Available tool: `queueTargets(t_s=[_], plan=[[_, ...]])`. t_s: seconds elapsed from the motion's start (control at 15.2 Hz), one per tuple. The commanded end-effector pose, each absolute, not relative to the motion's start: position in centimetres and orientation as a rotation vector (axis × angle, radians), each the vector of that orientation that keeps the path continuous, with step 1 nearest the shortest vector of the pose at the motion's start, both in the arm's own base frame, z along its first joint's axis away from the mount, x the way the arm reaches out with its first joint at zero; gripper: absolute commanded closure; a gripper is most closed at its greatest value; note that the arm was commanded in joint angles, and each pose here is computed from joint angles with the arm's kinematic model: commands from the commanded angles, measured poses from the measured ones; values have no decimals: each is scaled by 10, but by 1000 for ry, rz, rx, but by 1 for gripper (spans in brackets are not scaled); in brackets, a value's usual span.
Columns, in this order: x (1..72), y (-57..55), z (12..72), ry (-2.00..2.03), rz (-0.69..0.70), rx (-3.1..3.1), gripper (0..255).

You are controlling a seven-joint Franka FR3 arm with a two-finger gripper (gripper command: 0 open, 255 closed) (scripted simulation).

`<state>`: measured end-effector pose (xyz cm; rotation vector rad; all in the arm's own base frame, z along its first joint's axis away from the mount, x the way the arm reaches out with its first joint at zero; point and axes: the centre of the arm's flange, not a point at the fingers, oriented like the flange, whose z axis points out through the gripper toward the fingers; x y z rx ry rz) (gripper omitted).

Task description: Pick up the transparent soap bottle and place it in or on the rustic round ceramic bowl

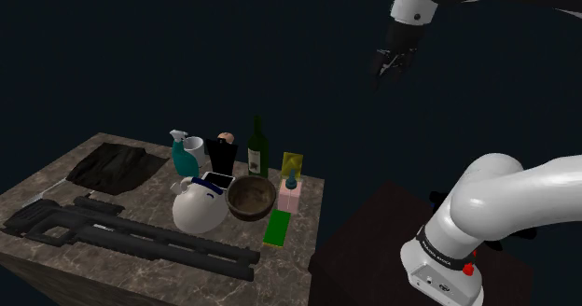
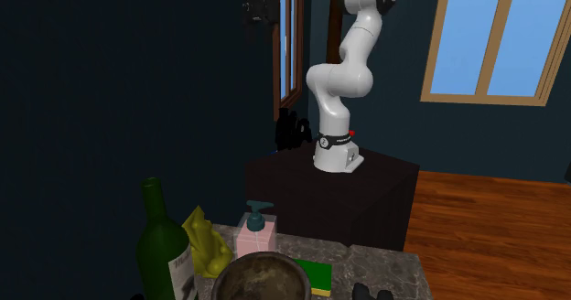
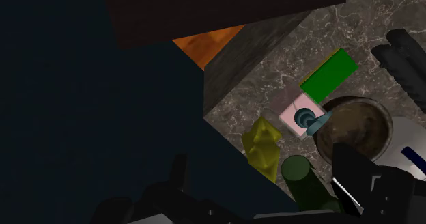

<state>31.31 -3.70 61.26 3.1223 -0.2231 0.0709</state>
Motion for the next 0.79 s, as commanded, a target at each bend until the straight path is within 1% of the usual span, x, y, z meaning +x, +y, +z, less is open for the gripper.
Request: queueTargets(t_s=[0.0, 0.73], plan=[[313, -37, 613, -223, 71, 3122, 0], [391, 7, 495, -190, -29, 3157, 0]])
